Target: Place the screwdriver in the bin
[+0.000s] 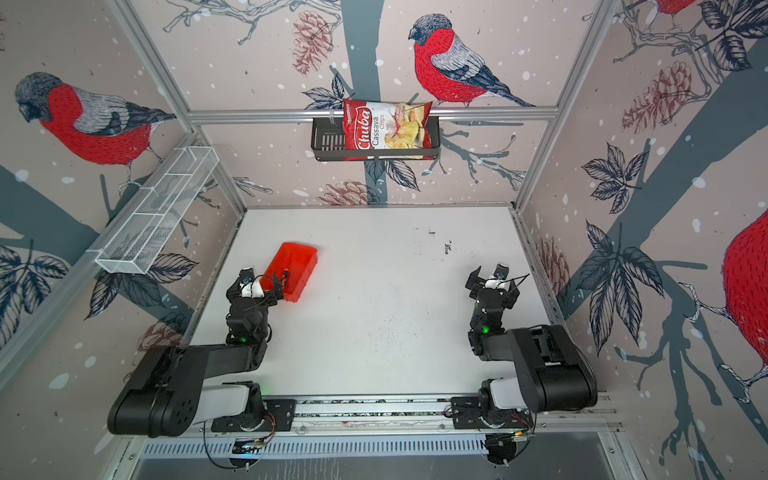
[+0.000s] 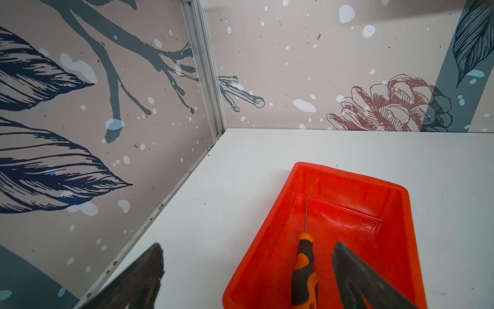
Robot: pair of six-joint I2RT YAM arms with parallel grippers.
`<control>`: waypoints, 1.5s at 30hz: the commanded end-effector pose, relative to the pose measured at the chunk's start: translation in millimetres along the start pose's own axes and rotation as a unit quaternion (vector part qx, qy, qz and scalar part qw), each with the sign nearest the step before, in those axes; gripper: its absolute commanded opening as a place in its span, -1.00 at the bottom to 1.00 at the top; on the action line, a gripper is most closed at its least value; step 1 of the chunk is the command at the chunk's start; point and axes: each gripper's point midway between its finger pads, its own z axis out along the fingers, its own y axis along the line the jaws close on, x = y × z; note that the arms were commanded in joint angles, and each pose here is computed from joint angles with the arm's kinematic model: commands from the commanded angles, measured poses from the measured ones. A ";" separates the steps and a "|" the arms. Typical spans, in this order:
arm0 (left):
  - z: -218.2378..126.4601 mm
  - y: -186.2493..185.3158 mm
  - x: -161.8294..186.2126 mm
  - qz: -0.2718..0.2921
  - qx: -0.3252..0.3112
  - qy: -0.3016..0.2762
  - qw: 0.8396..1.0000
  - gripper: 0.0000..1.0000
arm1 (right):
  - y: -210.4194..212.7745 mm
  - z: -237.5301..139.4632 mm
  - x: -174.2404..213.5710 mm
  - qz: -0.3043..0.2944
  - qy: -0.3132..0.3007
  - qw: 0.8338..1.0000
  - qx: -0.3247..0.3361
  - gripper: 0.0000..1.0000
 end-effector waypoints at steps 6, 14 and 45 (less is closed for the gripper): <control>0.0 -17.8 -14.9 -0.014 0.056 -0.020 0.998 0.93 | 11.4 9.4 -13.5 0.020 -0.035 0.998 -0.047 0.99; 11.9 -32.0 -16.7 -0.050 0.086 -0.031 0.995 0.94 | 13.5 15.8 -10.0 0.019 -0.013 0.998 -0.052 0.99; 32.4 -40.1 7.8 -0.038 0.083 0.007 0.996 0.98 | 14.3 16.1 -9.0 0.019 -0.010 0.998 -0.054 0.99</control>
